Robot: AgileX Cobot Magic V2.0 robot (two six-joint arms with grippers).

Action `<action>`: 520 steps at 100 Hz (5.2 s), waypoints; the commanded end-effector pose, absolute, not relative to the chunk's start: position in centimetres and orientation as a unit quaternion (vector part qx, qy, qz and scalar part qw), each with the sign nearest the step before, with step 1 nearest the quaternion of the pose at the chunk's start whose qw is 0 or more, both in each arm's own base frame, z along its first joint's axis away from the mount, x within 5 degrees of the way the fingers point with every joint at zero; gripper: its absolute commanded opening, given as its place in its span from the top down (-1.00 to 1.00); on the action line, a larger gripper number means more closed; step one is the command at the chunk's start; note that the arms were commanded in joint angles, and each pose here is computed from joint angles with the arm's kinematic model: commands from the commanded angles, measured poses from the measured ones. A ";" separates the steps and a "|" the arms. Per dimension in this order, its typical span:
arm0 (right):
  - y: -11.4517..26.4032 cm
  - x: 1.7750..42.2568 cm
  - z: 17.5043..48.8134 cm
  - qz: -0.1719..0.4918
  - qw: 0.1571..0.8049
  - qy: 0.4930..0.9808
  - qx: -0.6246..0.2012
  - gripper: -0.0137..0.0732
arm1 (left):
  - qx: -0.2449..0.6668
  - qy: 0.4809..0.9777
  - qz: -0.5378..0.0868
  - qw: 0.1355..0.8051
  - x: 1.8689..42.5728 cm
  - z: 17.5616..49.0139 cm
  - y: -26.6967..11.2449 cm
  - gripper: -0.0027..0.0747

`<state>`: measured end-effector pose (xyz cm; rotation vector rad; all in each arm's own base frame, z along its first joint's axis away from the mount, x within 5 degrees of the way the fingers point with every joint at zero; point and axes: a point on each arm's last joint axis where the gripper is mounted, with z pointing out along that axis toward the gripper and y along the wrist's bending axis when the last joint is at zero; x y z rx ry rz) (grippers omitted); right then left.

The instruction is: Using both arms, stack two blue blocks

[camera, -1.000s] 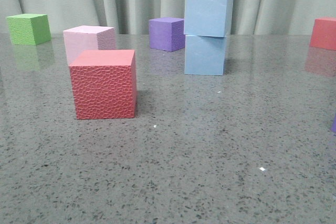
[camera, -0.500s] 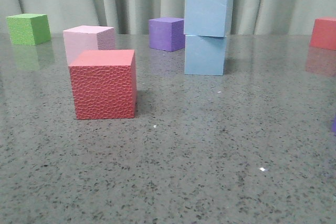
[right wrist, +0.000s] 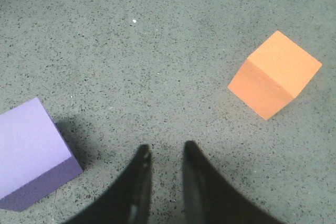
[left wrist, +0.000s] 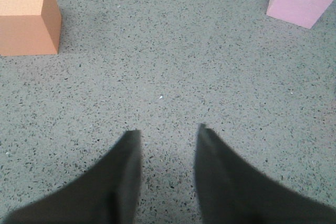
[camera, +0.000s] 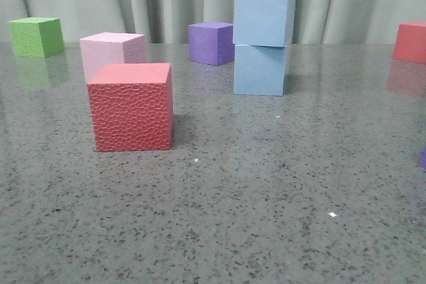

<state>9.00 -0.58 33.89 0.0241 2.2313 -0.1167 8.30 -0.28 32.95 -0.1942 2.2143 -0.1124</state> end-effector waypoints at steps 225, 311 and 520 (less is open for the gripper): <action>-0.6 9.3 35.0 -0.054 0.476 0.878 0.001 0.84 | -0.018 0.691 -0.051 0.721 5.3 21.8 -0.2 0.98; -0.6 9.3 35.0 -0.054 0.476 0.878 0.001 0.84 | -0.007 0.683 -0.060 0.728 5.4 20.3 -0.4 0.98; 0.5 5.0 22.2 0.034 0.715 0.696 -0.051 0.84 | -0.007 0.683 -0.060 0.728 5.4 20.3 -0.4 0.98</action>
